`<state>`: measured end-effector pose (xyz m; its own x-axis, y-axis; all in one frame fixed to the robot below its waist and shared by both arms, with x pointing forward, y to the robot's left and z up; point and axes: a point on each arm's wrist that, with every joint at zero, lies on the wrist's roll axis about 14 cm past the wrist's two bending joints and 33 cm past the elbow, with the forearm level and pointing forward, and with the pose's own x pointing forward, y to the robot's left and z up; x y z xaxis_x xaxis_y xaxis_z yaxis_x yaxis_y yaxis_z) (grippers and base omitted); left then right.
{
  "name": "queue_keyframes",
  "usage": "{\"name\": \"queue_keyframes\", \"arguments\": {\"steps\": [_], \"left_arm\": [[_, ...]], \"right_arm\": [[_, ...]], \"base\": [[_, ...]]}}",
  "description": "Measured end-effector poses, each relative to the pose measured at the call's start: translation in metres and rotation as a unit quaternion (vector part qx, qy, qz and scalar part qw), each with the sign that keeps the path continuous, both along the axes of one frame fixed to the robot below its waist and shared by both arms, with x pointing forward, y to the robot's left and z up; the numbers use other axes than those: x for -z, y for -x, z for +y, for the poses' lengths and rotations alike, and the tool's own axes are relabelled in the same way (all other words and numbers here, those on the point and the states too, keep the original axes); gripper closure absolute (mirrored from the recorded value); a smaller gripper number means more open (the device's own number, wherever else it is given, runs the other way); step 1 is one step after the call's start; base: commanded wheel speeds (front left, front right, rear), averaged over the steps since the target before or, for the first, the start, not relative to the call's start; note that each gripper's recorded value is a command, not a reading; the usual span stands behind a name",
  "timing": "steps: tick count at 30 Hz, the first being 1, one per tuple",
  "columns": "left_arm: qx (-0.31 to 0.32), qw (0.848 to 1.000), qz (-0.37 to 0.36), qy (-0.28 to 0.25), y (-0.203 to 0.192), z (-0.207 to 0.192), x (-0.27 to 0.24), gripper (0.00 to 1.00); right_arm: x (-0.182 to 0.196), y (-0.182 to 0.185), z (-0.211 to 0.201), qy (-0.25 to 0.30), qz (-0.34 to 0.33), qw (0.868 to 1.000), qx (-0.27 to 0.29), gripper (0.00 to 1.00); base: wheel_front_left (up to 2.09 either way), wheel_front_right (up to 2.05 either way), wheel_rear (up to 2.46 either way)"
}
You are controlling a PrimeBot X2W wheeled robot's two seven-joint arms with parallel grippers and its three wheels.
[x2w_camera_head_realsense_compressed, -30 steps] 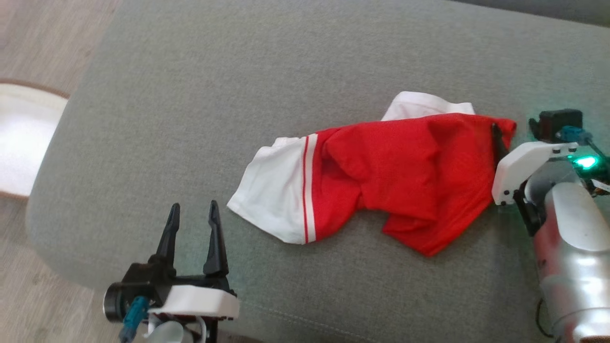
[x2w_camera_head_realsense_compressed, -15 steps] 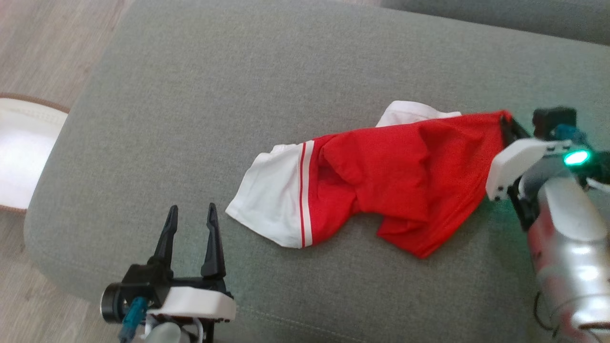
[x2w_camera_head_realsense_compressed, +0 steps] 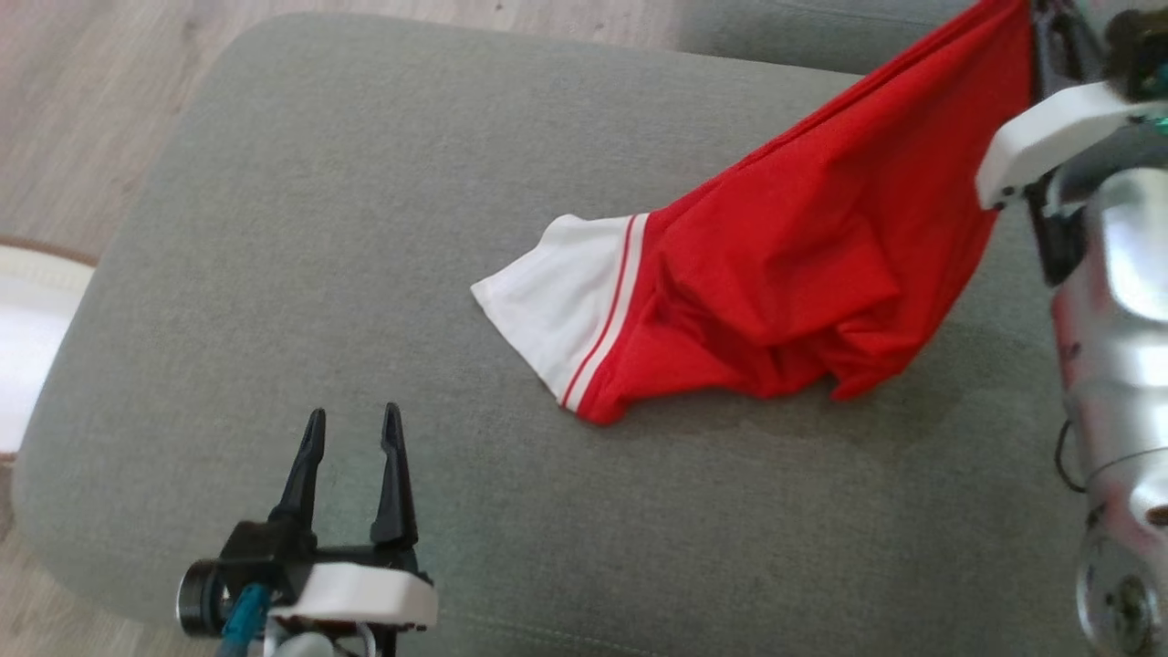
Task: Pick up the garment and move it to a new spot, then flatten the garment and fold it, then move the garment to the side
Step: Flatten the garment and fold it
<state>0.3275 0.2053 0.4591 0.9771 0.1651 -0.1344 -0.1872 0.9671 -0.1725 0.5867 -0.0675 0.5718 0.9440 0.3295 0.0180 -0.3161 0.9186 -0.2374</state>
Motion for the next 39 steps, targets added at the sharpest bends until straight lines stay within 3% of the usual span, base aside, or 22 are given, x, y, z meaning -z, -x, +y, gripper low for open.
{"name": "queue_keyframes", "arguments": {"steps": [5, 10, 15, 23, 31, 37, 38, 39], "left_arm": [[0.014, 1.000, 0.004, 0.000, -0.002, -0.007, 0.003, 0.00], [0.036, 0.999, -0.008, 0.000, -0.014, -0.020, -0.004, 0.00], [0.058, 0.998, -0.014, 0.000, -0.022, -0.032, -0.008, 0.00], [0.088, 0.996, -0.014, -0.002, -0.027, -0.048, -0.010, 0.00], [0.088, 0.996, -0.013, -0.003, -0.025, -0.049, -0.010, 0.00], [0.091, 0.996, -0.015, 0.001, -0.025, -0.052, -0.011, 0.00], [0.091, 0.996, -0.016, 0.001, -0.025, -0.052, -0.012, 0.00], [0.093, 0.996, -0.016, 0.001, -0.025, -0.053, -0.012, 0.00]], "right_arm": [[0.029, 0.030, 0.011, 0.007, 0.016, 0.999, -0.030, 1.00], [0.092, 0.090, 0.021, 0.027, 0.070, 0.995, -0.070, 1.00], [0.119, 0.139, 0.032, 0.030, 0.090, 0.990, -0.108, 1.00], [0.140, 0.218, 0.042, 0.039, 0.119, 0.979, -0.162, 1.00], [0.167, 0.255, 0.033, 0.082, 0.169, 0.965, -0.181, 1.00], [0.180, 0.282, 0.041, 0.075, 0.197, 0.957, -0.200, 1.00], [0.180, 0.284, 0.040, 0.070, 0.199, 0.957, -0.196, 0.76], [0.180, 0.284, 0.039, 0.067, 0.200, 0.958, -0.194, 0.07]], "base": [[0.00, 0.00, 0.00], [0.00, 0.00, 0.00], [0.00, 0.00, 0.00], [0.00, 0.00, 0.00], [0.00, 0.00, 0.00], [0.00, 0.00, 0.00], [0.00, 0.00, 0.00], [0.00, 0.00, 0.00]]}}
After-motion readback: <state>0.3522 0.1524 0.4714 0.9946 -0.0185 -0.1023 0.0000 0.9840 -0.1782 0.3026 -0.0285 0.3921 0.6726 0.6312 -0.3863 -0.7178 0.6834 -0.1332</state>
